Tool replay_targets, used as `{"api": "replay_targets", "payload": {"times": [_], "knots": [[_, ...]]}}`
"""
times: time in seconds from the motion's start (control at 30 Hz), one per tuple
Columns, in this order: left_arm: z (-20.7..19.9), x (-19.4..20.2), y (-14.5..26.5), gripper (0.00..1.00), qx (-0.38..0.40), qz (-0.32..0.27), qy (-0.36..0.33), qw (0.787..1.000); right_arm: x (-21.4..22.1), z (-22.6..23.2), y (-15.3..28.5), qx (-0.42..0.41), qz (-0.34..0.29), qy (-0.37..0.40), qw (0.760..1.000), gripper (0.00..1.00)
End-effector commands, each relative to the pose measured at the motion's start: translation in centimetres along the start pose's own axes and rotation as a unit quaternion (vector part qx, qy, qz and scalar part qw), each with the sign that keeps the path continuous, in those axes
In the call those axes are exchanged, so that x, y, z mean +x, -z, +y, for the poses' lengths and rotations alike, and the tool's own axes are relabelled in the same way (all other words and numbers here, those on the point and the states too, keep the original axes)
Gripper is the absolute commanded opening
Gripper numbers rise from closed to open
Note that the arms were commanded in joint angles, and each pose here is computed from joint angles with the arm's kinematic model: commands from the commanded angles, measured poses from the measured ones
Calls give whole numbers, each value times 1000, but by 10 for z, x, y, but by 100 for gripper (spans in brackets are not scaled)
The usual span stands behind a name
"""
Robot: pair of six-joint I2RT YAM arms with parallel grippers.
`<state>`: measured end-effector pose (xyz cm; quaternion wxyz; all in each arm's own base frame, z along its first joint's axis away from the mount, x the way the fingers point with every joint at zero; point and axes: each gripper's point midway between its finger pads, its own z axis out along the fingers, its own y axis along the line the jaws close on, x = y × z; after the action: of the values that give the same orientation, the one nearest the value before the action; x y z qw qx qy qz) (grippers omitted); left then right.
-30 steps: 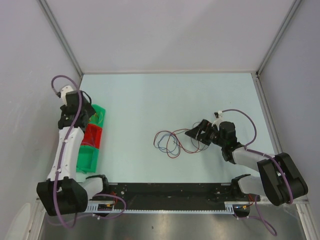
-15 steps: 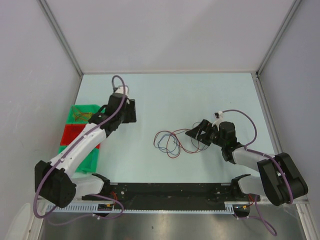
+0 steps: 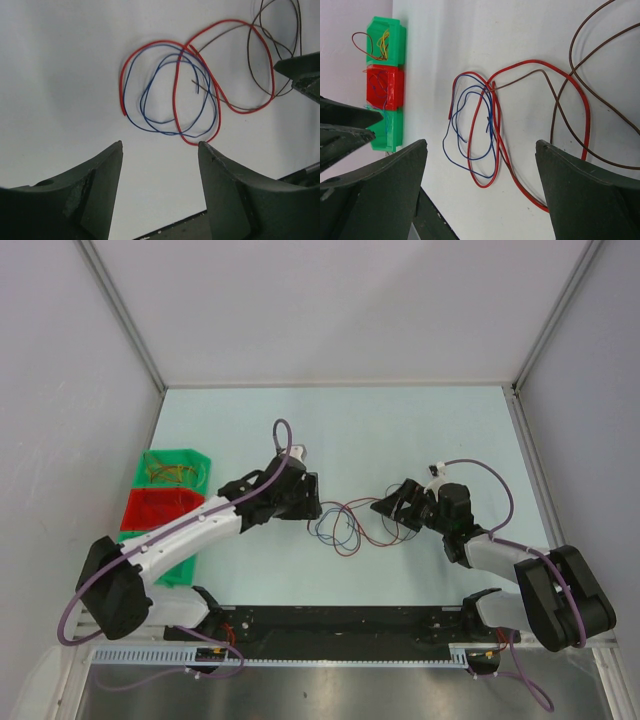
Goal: Untangle the cables
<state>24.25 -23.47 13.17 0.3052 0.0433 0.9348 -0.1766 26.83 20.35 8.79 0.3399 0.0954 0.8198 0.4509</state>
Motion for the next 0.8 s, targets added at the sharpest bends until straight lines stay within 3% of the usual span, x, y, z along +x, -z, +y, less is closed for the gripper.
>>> {"api": "replay_targets", "payload": {"times": [0.0, 0.2, 0.37, 0.77], "knots": [[-15, 29, -7, 67, 26, 36, 79, 996, -7, 13, -1, -24, -9, 20, 999, 93], [-14, 53, -20, 68, 22, 51, 124, 991, -7, 13, -1, -27, -8, 20, 999, 93], [-12, 47, -30, 67, -1, 37, 108, 994, -7, 14, 0, -29, -10, 21, 999, 93], [-28, 56, -55, 66, -21, 48, 141, 989, -7, 14, 1, -30, -11, 21, 999, 93]]}}
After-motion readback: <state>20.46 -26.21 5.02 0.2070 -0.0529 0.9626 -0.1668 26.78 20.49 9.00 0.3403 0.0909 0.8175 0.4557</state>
